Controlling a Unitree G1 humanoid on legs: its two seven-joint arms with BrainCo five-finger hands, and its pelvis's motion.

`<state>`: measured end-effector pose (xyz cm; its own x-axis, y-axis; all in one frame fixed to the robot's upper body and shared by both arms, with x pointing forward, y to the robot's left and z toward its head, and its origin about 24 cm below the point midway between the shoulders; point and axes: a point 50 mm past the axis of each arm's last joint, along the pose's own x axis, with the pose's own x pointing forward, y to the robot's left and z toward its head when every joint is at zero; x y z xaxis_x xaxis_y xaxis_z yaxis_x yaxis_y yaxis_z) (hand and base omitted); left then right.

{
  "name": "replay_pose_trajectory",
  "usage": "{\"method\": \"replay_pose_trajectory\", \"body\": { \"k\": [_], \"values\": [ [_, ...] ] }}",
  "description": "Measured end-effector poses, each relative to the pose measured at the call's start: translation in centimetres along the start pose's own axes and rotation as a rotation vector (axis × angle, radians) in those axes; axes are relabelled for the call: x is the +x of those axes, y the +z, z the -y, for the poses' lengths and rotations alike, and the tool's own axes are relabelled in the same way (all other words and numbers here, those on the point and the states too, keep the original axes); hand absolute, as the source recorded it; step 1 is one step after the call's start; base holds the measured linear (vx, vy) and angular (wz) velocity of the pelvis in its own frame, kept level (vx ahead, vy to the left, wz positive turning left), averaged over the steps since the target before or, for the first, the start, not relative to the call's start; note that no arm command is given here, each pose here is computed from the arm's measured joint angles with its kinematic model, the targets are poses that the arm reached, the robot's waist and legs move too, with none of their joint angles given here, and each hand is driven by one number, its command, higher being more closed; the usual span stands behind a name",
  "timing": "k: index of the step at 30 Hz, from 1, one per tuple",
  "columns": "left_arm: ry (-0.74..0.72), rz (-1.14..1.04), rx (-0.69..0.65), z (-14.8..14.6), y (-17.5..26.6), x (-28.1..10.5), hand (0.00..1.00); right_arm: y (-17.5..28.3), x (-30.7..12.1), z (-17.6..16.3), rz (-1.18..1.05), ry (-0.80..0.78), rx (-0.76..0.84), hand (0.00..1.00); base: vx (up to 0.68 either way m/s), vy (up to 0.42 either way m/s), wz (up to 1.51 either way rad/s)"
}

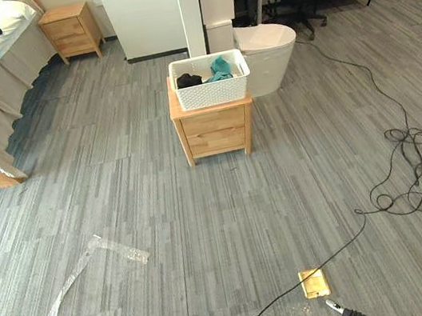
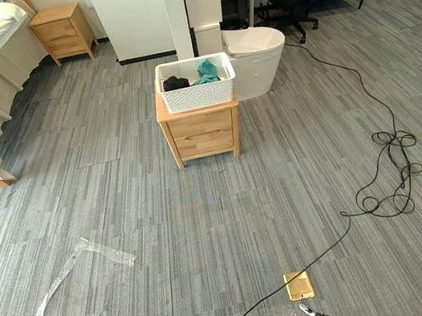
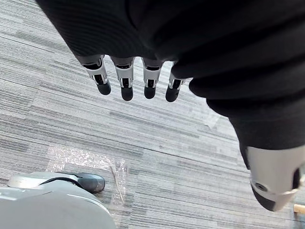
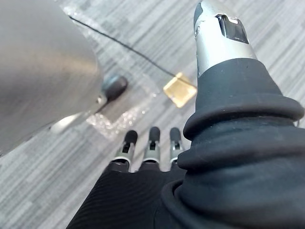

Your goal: Pick up the laundry basket with both hands and put the clothes into the washing machine.

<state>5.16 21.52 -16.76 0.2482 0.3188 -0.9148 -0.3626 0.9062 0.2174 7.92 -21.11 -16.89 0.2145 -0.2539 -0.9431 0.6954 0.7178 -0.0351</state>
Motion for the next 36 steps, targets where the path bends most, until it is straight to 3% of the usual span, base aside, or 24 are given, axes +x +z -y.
{"method": "replay_pose_trajectory", "body": {
  "k": [22,32,36],
  "values": [
    [0.001,0.04,0.014,-0.2,1.6,0.3,0.0,1.1,0.0,-1.1,0.029,0.026,-0.009,0.0,0.01,-0.006,-0.03],
    [-0.036,0.104,-0.02,1.5,4.2,0.4,0.0,2.2,-0.5,-1.2,0.138,0.04,0.072,0.0,0.08,0.057,-0.06],
    [-0.08,0.122,-0.108,3.6,5.8,0.2,0.0,0.3,-0.5,0.3,0.084,-0.019,0.163,0.0,0.49,-0.071,0.33]
  ]
}}
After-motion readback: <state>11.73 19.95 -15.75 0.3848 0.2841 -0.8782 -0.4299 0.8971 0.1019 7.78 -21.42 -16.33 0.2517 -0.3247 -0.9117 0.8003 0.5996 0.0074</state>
